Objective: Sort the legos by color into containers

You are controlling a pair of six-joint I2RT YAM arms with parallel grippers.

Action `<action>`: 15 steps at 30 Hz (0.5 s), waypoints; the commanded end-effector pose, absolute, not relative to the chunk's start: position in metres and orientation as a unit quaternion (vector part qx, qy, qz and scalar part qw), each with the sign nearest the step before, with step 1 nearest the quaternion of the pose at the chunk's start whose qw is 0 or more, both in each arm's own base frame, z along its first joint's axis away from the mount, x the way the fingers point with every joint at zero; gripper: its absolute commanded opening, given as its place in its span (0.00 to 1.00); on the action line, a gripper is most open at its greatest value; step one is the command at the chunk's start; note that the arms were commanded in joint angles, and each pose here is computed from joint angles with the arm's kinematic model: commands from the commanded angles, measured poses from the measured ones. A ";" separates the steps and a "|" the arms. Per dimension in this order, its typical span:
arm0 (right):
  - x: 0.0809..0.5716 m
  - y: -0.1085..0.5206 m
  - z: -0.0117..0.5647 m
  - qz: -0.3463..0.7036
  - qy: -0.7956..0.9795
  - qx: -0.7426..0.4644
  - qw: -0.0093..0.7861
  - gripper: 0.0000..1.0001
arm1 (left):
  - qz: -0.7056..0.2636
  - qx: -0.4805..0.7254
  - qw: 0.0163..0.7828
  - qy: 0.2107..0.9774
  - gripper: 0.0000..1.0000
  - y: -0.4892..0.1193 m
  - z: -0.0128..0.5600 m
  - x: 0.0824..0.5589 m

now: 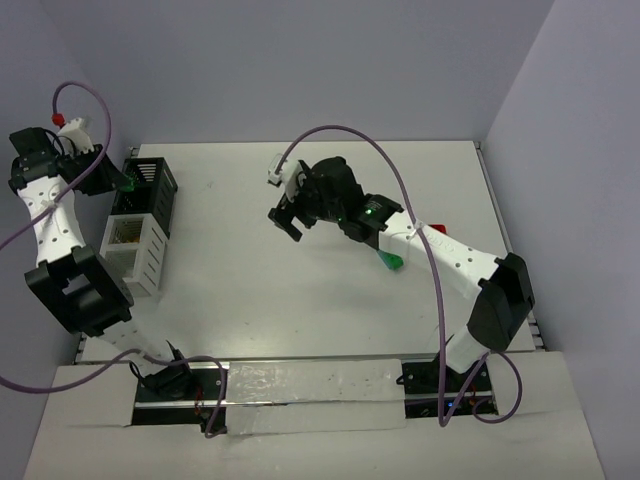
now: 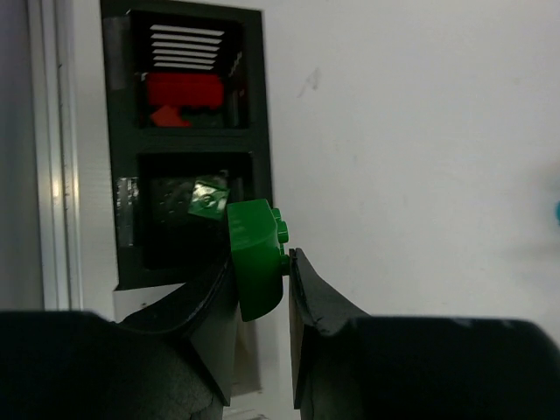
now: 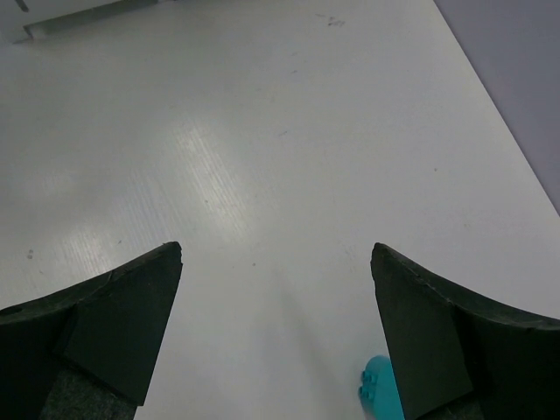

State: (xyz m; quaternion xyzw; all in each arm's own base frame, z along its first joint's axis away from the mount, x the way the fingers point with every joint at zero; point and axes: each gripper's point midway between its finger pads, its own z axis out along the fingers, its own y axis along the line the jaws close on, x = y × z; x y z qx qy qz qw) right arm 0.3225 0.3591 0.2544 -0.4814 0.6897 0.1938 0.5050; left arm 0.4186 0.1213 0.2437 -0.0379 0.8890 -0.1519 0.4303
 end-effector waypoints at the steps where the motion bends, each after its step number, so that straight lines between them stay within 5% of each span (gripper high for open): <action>1: 0.332 0.339 0.271 0.195 0.704 -0.445 0.518 0.96 | -0.088 -0.027 0.416 0.905 0.03 0.149 0.232 0.428; 11: 0.356 0.303 0.253 0.189 0.754 -0.399 0.486 0.96 | -0.067 -0.018 0.415 0.907 0.26 0.163 0.198 0.448; 15: 0.363 0.283 0.238 0.178 0.777 -0.382 0.468 0.96 | -0.072 -0.005 0.413 0.908 0.43 0.158 0.194 0.450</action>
